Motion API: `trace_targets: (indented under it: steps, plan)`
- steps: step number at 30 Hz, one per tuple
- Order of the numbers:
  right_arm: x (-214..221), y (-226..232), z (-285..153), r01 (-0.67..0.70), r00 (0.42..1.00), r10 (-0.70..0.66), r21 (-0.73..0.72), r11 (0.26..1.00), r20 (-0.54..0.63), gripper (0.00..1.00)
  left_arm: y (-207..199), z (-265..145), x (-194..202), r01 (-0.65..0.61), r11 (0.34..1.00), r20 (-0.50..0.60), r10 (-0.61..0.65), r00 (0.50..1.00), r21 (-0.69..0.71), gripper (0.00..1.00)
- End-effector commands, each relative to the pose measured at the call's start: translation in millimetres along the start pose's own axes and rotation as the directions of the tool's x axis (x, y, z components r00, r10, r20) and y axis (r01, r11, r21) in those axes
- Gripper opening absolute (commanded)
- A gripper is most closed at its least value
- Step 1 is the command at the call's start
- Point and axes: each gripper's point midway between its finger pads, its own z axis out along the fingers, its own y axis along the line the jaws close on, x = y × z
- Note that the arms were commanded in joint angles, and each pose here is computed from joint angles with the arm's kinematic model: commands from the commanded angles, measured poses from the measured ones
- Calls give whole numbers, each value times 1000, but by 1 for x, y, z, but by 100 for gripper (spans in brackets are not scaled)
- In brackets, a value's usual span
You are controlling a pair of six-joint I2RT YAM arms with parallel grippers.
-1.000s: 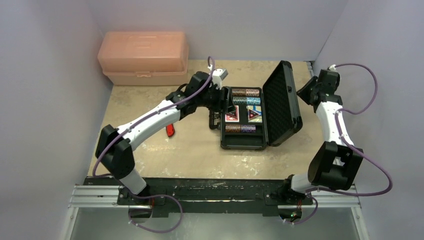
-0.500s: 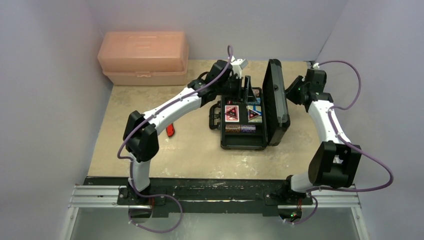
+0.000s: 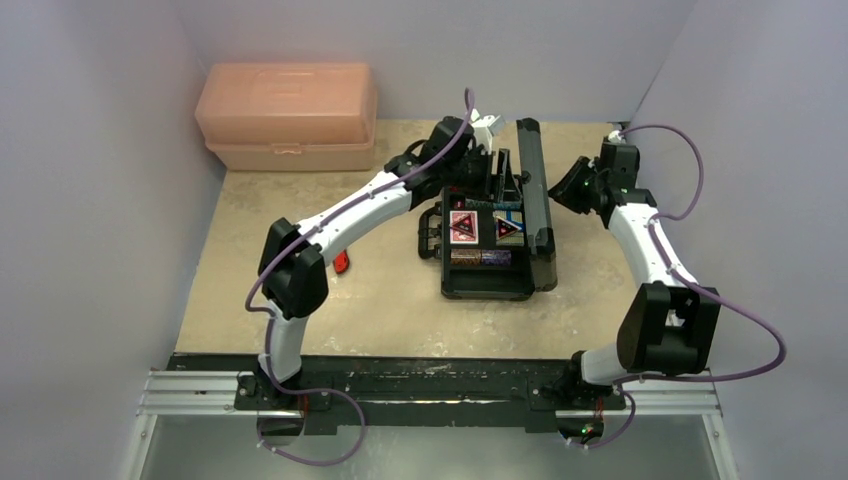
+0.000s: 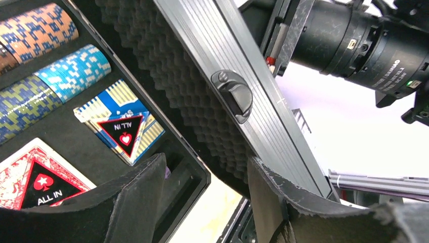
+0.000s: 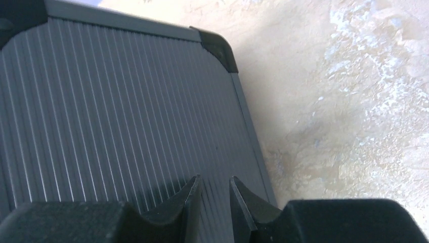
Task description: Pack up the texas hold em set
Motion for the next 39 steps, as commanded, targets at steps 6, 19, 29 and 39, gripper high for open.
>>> trace_targets:
  steps: [6, 19, 29, 39]
  plan:
    - [2, 25, -11, 34, 999, -34, -106, 994, 8, 31, -10, 4, -2, -5, 1000, -2, 5, 1000, 27, 59]
    - [21, 47, -12, 78, 996, -84, -191, 978, -24, 31, 11, -8, 16, -14, 999, 2, 14, 1000, -43, 59]
    - [39, 91, -32, 175, 981, -193, -384, 906, -7, 45, 34, -20, 31, 9, 996, 3, -9, 1000, -91, 59]
    - [62, 115, -37, 205, 968, -250, -481, 853, -30, 51, 56, -35, 33, 19, 991, 26, -16, 1000, -136, 59]
